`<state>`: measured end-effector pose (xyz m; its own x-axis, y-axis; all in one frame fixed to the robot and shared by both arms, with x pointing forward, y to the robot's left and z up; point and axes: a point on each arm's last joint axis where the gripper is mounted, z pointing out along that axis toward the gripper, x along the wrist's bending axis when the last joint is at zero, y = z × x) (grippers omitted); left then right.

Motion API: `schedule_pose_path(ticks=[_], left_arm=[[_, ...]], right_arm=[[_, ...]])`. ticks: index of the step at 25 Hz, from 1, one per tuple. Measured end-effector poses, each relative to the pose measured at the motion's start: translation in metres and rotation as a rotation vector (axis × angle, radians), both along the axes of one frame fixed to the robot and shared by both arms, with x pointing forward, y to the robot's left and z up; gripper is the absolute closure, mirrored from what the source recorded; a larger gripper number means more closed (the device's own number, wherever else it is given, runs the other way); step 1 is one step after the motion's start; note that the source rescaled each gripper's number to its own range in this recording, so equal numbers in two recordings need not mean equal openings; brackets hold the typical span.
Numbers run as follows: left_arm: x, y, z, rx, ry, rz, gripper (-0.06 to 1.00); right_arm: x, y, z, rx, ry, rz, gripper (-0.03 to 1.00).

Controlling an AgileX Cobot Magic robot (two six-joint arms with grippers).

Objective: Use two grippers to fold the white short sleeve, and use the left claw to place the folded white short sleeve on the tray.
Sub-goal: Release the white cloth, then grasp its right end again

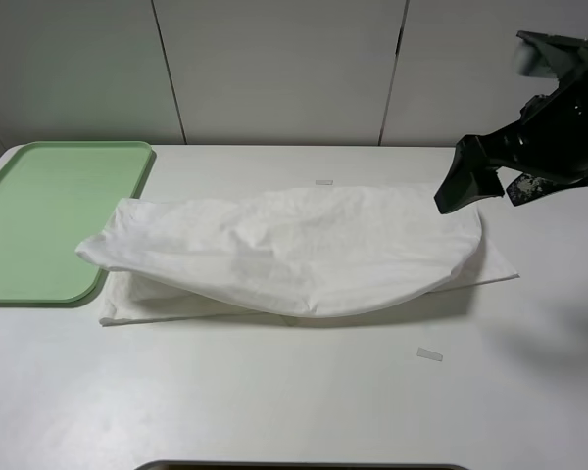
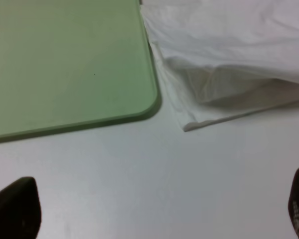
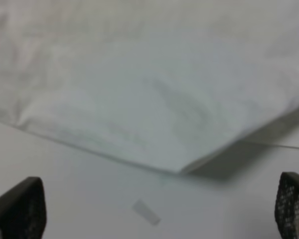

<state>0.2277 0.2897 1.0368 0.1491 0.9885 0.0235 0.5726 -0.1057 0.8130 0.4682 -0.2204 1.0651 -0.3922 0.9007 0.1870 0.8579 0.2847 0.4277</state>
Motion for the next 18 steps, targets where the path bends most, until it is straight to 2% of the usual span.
schedule_pose_path(ticks=[2, 5, 10, 12, 18], left_arm=[[0.000, 0.000, 0.000, 0.000, 0.000, 0.000, -0.05], [0.000, 0.000, 0.000, 0.000, 0.000, 0.000, -0.05], [0.000, 0.000, 0.000, 0.000, 0.000, 0.000, -0.06], [0.000, 0.000, 0.000, 0.000, 0.000, 0.000, -0.06], [0.000, 0.000, 0.000, 0.001, 0.000, 0.000, -0.06]], right_arm=[[0.011, -0.003, -0.010, -0.008, 0.018, -0.021, -0.03], [0.046, -0.027, -0.036, -0.037, 0.054, -0.093, -0.03], [0.074, -0.046, -0.045, -0.013, 0.065, -0.139, -0.03], [0.104, -0.070, -0.065, 0.011, 0.097, -0.188, -0.03], [0.130, -0.094, -0.093, 0.002, 0.131, -0.232, -0.03]])
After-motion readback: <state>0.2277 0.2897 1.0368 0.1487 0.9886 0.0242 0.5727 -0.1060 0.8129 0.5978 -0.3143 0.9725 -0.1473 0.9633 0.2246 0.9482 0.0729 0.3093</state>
